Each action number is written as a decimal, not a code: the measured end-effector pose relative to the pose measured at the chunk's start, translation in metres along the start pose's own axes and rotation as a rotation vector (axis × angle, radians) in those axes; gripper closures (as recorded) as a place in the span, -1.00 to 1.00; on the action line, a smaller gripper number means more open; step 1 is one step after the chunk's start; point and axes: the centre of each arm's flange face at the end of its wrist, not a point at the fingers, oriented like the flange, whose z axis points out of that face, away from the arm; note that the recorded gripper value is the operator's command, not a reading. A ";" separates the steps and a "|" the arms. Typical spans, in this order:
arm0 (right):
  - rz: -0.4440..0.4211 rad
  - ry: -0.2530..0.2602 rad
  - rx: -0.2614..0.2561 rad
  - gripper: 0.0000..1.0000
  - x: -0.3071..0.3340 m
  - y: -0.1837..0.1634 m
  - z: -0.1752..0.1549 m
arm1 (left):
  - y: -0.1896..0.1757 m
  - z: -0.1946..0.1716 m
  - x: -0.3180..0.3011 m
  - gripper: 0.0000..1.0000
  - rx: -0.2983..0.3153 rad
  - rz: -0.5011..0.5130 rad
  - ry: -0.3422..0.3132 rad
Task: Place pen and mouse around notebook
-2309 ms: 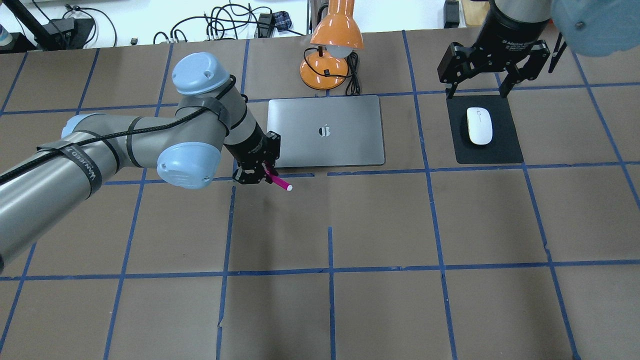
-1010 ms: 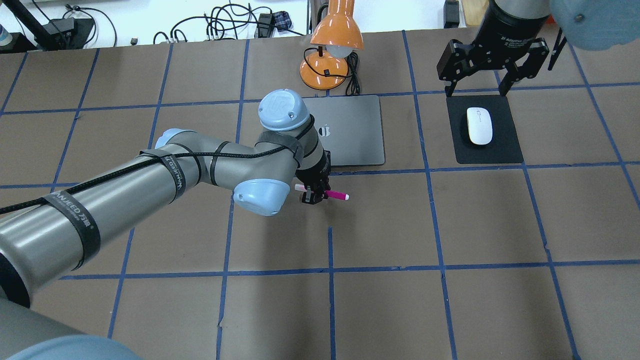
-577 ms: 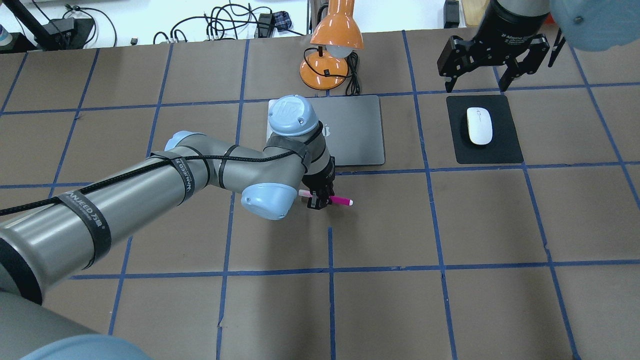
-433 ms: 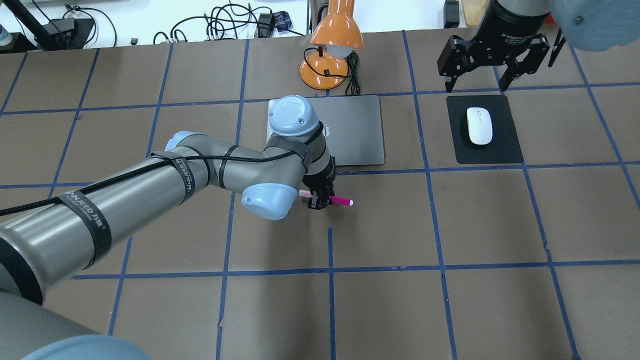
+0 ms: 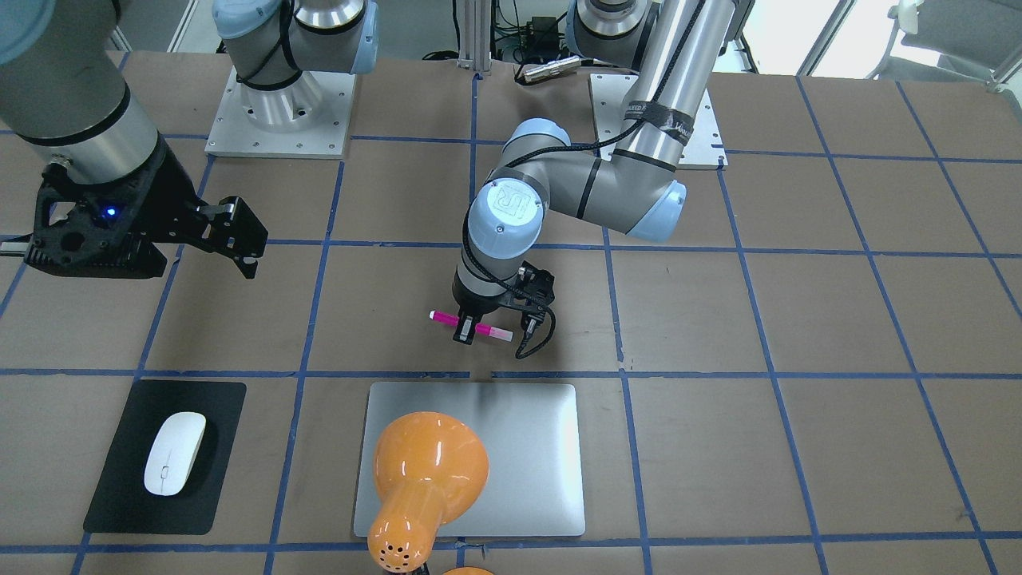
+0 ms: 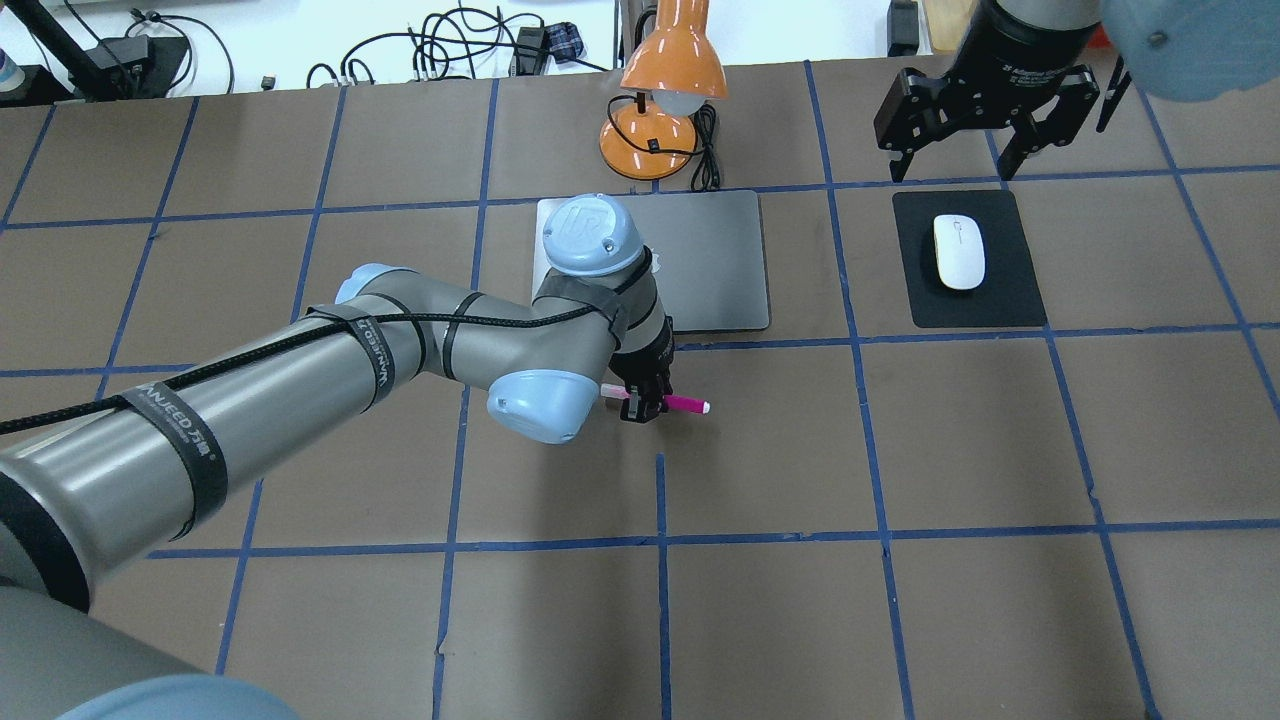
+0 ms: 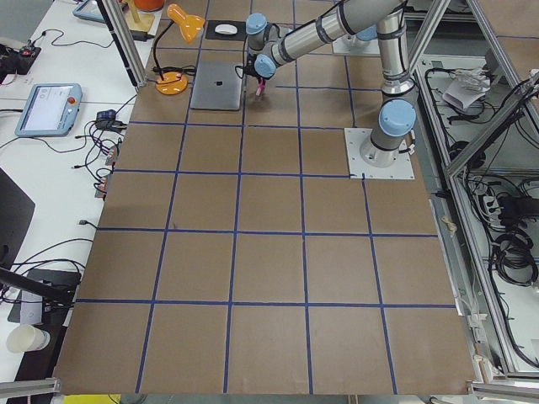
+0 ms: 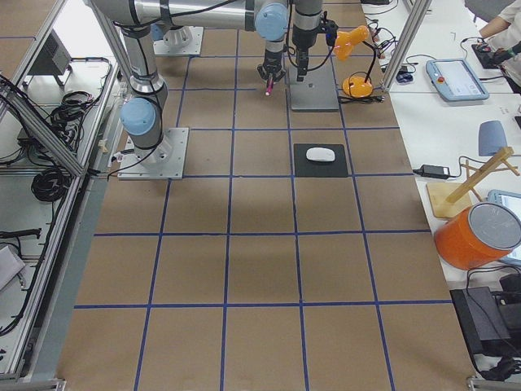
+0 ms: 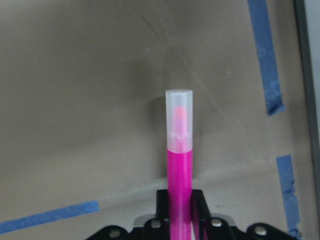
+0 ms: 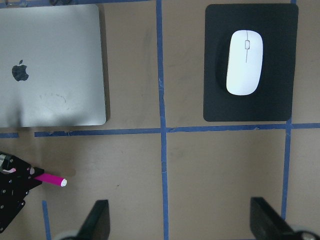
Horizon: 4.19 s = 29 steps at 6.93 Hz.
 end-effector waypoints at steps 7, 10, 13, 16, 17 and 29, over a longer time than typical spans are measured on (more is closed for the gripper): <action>0.000 -0.002 -0.001 -1.00 0.000 0.000 0.001 | 0.002 -0.021 0.003 -0.97 -0.007 0.117 0.006; -0.001 -0.002 -0.001 -1.00 0.000 0.000 0.000 | -0.032 -0.076 0.031 -1.00 -0.009 0.429 -0.030; -0.001 -0.001 0.004 -1.00 0.000 0.000 -0.002 | -0.091 -0.134 0.037 -1.00 0.075 0.755 -0.075; -0.003 -0.001 0.008 -1.00 -0.004 0.001 -0.004 | -0.151 -0.189 0.028 -1.00 0.090 0.946 -0.080; -0.010 -0.002 0.011 -1.00 -0.008 0.002 -0.004 | -0.177 -0.213 0.027 -1.00 0.098 1.005 -0.071; -0.020 -0.003 0.022 -1.00 -0.015 0.002 -0.005 | -0.210 -0.303 -0.047 -1.00 0.070 1.239 -0.105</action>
